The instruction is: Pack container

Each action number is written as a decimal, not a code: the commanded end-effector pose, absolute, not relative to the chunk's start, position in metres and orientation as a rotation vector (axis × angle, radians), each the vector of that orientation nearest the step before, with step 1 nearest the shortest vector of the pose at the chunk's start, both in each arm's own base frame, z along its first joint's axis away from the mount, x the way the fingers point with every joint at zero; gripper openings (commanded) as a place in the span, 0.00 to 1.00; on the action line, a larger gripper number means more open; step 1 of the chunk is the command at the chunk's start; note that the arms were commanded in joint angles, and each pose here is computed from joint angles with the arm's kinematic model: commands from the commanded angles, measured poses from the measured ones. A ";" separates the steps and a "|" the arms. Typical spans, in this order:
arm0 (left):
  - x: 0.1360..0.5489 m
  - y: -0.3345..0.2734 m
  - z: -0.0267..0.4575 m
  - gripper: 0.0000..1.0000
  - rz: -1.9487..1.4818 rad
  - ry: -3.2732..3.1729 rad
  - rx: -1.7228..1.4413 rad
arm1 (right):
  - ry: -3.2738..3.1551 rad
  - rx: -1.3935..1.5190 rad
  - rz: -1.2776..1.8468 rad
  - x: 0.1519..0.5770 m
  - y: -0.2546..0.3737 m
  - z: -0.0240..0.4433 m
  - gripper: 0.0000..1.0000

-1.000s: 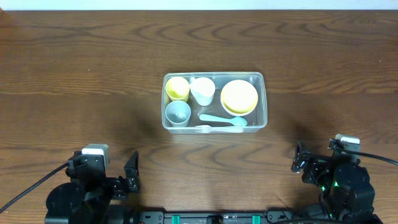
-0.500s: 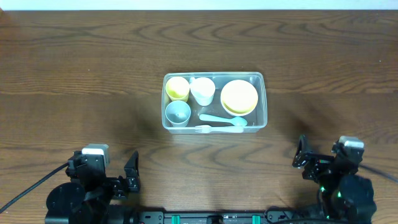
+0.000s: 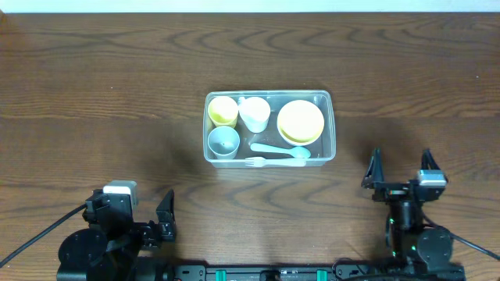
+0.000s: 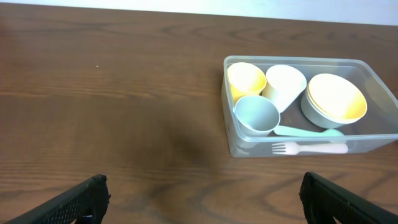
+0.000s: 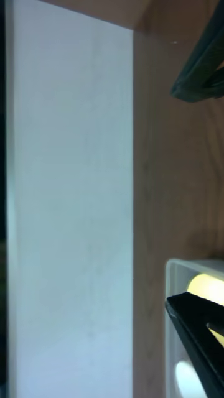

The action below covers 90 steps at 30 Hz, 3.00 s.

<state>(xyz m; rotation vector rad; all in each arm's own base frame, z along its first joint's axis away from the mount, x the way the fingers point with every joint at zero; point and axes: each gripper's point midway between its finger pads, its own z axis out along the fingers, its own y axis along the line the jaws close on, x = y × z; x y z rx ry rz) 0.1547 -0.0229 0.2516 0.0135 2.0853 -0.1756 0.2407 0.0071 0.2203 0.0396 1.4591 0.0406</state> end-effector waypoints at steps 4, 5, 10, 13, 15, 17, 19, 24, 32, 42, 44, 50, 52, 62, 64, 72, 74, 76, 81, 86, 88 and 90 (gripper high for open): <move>0.154 -0.023 0.252 0.98 -0.188 2.085 0.000 | 1.524 -0.029 -0.037 0.246 0.007 0.186 0.99; 0.154 -0.023 0.252 0.98 -0.188 2.085 0.000 | 1.554 -0.032 -0.038 0.246 0.007 0.179 0.99; 0.154 -0.023 0.252 0.98 -0.188 2.085 0.000 | 1.635 -0.042 -0.022 0.246 0.009 0.159 0.99; 0.154 -0.023 0.252 0.98 -0.188 2.085 0.000 | 1.638 -0.043 -0.023 0.246 0.009 0.158 0.99; 0.154 -0.023 0.252 0.98 -0.188 2.085 0.000 | 1.639 -0.043 -0.023 0.246 0.009 0.158 0.99; 0.154 -0.023 0.252 0.98 -0.188 2.085 0.000 | 1.639 -0.043 -0.023 0.246 0.009 0.158 0.99; 0.154 -0.023 0.252 0.98 -0.188 2.085 0.000 | 1.639 -0.043 -0.023 0.246 0.009 0.158 0.99; 0.154 -0.023 0.252 0.98 -0.188 2.085 0.000 | 1.639 -0.043 -0.023 0.246 0.009 0.158 0.99; 0.154 -0.023 0.252 0.98 -0.188 2.085 0.000 | 1.639 -0.043 -0.023 0.246 0.009 0.158 0.99; 0.150 -0.011 0.226 0.98 -0.057 2.137 0.055 | 1.639 -0.043 -0.023 0.246 0.009 0.158 0.99; 0.151 -0.011 0.208 0.98 -0.042 2.143 0.083 | 1.639 -0.043 -0.023 0.246 0.009 0.158 0.99; 0.180 -0.013 0.191 0.98 0.052 1.954 0.222 | 1.639 -0.043 -0.023 0.246 0.009 0.158 0.99; 0.193 -0.014 0.190 0.98 0.087 1.880 0.260 | 1.639 -0.043 -0.023 0.246 0.009 0.158 0.99; 0.238 -0.017 0.176 0.98 0.104 1.649 0.236 | 1.639 -0.043 -0.023 0.246 0.009 0.158 0.99; 0.241 -0.017 0.169 0.98 0.093 1.642 0.221 | 1.639 -0.043 -0.023 0.246 0.009 0.158 0.99; 0.244 -0.005 0.137 0.98 0.021 1.723 0.033 | 1.639 -0.043 -0.023 0.246 0.009 0.158 0.99; 0.244 -0.004 0.137 0.98 0.015 1.724 0.010 | 1.639 -0.043 -0.023 0.246 0.009 0.158 0.99; 0.244 -0.004 0.137 0.98 -0.001 1.724 -0.008 | 1.639 -0.043 -0.023 0.246 0.009 0.158 0.99; 0.244 -0.004 0.137 0.98 -0.025 1.724 -0.033 | 1.639 -0.043 -0.023 0.246 0.009 0.158 0.99; 0.244 -0.004 0.136 0.98 -0.025 1.726 -0.033 | 1.639 -0.043 -0.023 0.246 0.009 0.158 0.99; 0.244 -0.004 0.136 0.98 -0.025 1.726 -0.033 | 1.639 -0.043 -0.023 0.246 0.009 0.158 0.99; 0.244 -0.004 0.136 0.98 -0.025 1.726 -0.033 | 1.639 -0.043 -0.023 0.246 0.009 0.158 0.99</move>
